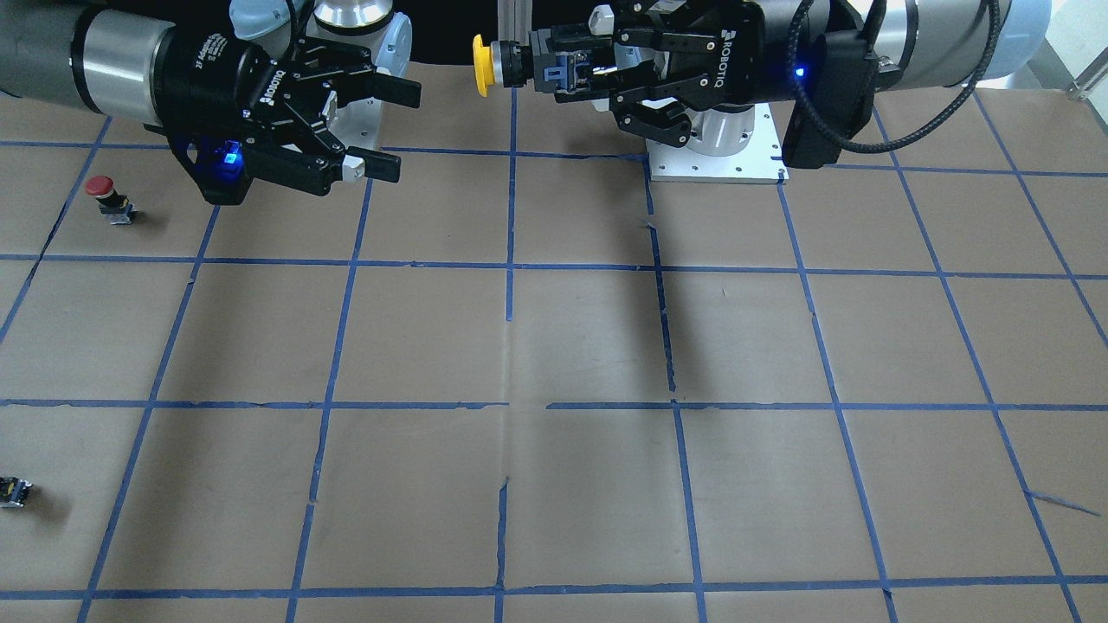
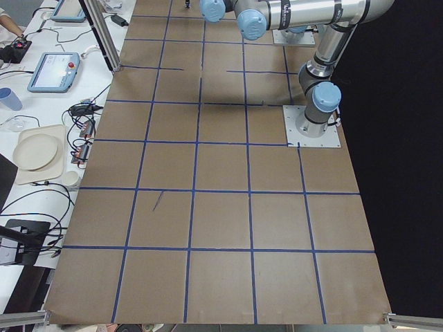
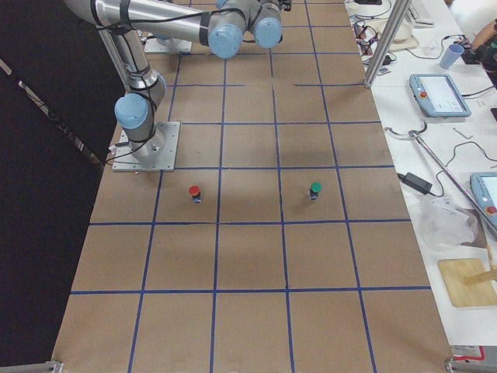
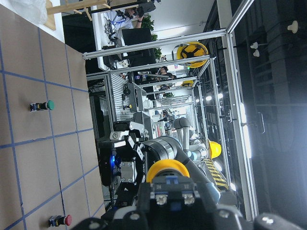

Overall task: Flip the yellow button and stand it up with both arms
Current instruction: 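Close the right gripper on the yellow button held by the left gripper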

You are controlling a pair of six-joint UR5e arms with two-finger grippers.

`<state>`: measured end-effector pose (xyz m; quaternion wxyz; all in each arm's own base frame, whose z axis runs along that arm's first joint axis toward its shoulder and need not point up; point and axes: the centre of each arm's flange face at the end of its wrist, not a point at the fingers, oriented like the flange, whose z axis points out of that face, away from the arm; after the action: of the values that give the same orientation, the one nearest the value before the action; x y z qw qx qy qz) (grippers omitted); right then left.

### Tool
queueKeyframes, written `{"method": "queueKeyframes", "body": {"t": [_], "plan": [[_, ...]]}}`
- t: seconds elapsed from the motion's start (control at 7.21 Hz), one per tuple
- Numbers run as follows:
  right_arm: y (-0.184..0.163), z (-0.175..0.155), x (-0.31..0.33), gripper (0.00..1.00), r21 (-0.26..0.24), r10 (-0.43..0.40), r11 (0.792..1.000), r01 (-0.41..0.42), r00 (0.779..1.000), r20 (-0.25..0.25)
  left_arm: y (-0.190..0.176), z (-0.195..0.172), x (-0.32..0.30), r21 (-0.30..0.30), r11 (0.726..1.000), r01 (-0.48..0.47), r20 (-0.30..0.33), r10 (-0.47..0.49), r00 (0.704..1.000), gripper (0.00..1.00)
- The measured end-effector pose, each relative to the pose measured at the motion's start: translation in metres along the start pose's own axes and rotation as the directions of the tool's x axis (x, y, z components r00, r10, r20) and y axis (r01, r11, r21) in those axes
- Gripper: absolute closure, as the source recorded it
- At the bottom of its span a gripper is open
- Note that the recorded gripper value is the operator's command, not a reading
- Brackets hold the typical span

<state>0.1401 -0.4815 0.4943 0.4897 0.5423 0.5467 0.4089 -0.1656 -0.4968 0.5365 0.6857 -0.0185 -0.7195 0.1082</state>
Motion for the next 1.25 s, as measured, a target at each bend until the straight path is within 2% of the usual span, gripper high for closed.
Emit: {"method": "queueKeyframes", "body": {"t": [0.28,0.55,0.83,1.25], "plan": [[0.03,0.004,0.01,0.0,-0.02,-0.039,0.999,0.039,0.999,0.018,0.004,0.009,0.002,-0.012,1.0,0.001,-0.019,-0.001,1.0,0.88],[0.046,0.005,0.003,0.0,-0.014,-0.073,0.997,0.074,0.997,0.038,0.006,0.011,0.002,-0.016,1.0,0.002,-0.022,-0.003,1.0,0.88],[0.055,0.01,0.002,0.01,-0.014,-0.065,0.998,0.065,0.997,0.036,0.006,0.012,0.001,-0.017,1.0,0.007,-0.023,-0.007,1.0,0.88],[0.063,0.019,-0.006,0.01,-0.055,-0.034,0.998,0.036,0.999,0.041,0.007,0.012,0.0,-0.012,0.997,0.08,-0.039,-0.081,0.996,0.88]]}}
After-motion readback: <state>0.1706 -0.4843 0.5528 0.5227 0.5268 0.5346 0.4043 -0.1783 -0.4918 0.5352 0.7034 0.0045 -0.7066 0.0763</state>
